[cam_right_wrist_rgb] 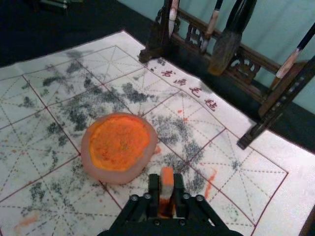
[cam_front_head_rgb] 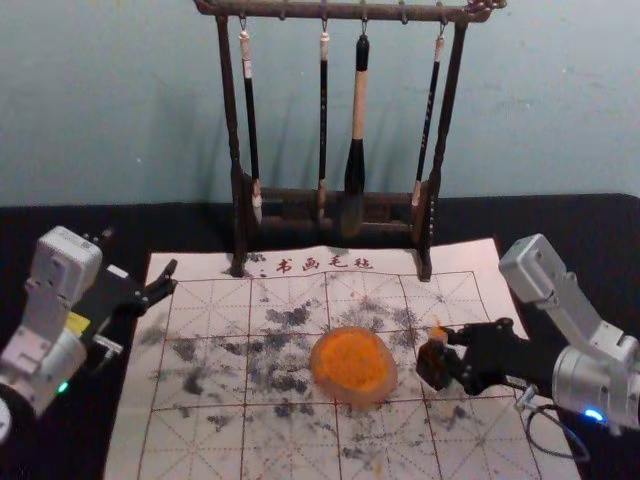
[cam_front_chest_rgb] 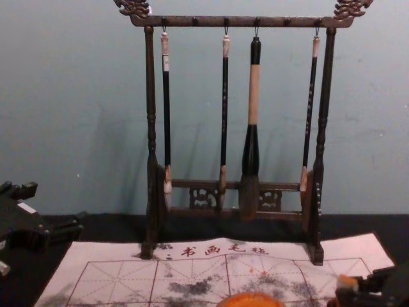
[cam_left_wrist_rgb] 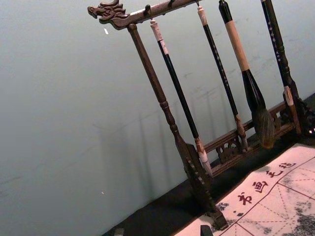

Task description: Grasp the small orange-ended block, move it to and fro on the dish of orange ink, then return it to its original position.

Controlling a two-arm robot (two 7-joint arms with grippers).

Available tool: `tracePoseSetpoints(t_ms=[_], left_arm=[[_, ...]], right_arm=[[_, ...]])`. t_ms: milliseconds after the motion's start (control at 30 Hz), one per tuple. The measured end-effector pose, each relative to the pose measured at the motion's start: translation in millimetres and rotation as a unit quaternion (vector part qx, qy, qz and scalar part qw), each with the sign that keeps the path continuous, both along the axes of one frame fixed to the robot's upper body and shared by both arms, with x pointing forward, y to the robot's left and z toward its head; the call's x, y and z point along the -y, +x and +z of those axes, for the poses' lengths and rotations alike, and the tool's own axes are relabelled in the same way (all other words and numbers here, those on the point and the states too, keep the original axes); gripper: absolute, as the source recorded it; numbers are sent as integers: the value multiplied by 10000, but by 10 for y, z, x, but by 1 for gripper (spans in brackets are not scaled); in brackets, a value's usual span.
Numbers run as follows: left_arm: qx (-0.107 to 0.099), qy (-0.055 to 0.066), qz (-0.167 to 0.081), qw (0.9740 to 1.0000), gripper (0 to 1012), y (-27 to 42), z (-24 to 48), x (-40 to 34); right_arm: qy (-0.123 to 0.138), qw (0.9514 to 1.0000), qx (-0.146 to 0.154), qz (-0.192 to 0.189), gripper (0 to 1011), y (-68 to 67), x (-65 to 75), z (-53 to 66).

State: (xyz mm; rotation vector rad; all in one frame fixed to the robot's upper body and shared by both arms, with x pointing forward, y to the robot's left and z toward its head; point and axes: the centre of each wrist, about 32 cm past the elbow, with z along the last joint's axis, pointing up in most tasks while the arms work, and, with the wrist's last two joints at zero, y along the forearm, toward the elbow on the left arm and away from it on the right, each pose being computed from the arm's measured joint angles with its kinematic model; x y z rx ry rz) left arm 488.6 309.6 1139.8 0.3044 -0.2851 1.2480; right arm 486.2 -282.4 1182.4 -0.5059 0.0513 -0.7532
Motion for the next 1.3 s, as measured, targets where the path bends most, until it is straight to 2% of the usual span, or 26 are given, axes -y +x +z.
tracePoseSetpoints(t_ms=[100,133,367,400,467,533,600,667,700,867,967,1300], left_arm=[[-1,0,0,10000,1001,0,0,0],[0,0,0,10000,1001,0,0,0],[0,0,0,10000,1001,0,0,0],[0,0,0,10000,1001,0,0,0],[0,0,0,10000,1001,0,0,0],[0,0,0,10000,1001,0,0,0],[-1,0,0,10000,1001,0,0,0],[0,0,0,10000,1002,0,0,0],[0,0,0,10000,1001,0,0,0],[0,0,0,10000,1001,0,0,0],[0,0,0,10000,1001,0,0,0],[0,0,0,10000,1001,0,0,0]], right_arm=[[-7,10000,-4,-1,235,-1,1,-2],[-7,10000,-5,0,295,-1,0,-2],[-5,10000,-2,2,473,-1,-1,-1],[-3,10000,0,2,533,0,-1,0],[-3,10000,1,3,567,0,-1,0],[-2,10000,2,3,653,0,-1,1],[-1,10000,3,3,695,0,-1,1],[0,10000,3,3,791,0,-1,1],[1,10000,4,3,791,0,-1,1],[3,10000,5,4,960,0,-1,2],[5,10000,6,4,1000,0,-1,1],[16,10000,23,2,1002,-1,-1,1]])
